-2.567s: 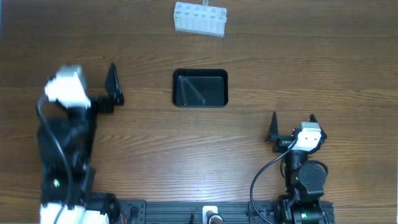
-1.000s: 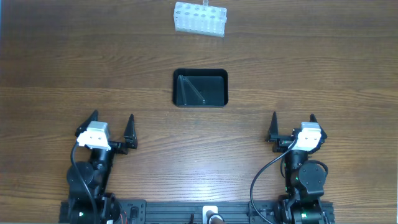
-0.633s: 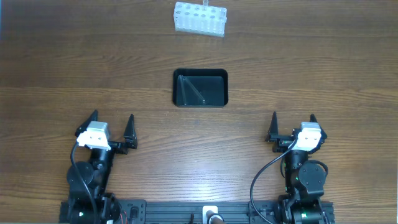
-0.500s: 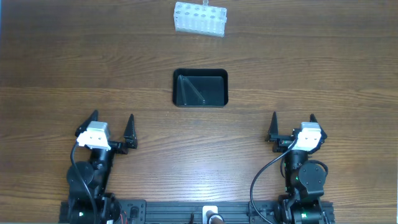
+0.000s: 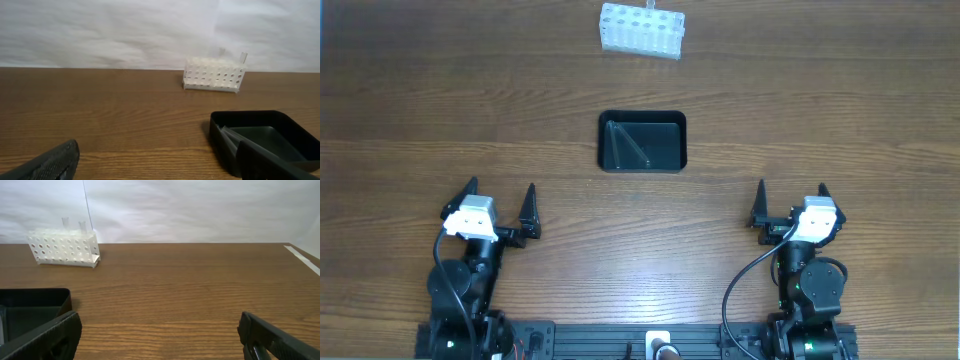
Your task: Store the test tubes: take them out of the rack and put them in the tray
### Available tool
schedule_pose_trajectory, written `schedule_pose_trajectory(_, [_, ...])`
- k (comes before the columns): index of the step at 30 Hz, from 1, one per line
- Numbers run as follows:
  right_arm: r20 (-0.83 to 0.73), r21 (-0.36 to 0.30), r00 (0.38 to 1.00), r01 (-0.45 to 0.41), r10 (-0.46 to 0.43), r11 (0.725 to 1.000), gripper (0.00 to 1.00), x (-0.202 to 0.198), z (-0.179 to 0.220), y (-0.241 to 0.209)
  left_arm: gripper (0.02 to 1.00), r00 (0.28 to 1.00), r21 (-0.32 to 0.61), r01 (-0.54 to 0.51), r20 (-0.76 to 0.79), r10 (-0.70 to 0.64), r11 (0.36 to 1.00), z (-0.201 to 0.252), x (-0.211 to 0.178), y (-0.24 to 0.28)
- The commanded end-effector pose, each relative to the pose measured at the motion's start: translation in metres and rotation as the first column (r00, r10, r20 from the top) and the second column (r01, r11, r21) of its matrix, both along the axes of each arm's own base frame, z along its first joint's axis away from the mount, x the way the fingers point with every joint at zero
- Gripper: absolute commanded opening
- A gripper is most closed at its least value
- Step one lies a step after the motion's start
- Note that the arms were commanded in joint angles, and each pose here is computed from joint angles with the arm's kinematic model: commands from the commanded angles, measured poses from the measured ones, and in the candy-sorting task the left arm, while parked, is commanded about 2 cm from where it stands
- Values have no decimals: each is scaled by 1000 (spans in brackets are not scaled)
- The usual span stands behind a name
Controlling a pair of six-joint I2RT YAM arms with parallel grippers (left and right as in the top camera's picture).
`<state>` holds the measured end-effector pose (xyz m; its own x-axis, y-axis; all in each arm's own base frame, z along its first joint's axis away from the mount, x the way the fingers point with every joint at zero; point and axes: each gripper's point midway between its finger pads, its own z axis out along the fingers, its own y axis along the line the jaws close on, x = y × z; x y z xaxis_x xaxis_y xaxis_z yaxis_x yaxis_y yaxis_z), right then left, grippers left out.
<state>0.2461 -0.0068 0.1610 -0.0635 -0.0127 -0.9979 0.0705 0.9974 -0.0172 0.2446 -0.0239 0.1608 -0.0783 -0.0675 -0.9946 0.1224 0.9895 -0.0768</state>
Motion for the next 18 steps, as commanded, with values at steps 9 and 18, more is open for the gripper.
schedule_pose_trajectory(9, [85, 47, 995, 47, -51, 998, 993, -1, 19, -9, 998, 1000, 17, 6, 8, -7, 1000, -1, 0, -1])
schedule_pose_trajectory(18, [151, 65, 975, 155, -164, 986, 993, 4, 47, -27, 1000, 1000, 17, 7, 8, -7, 1000, -1, 0, -1])
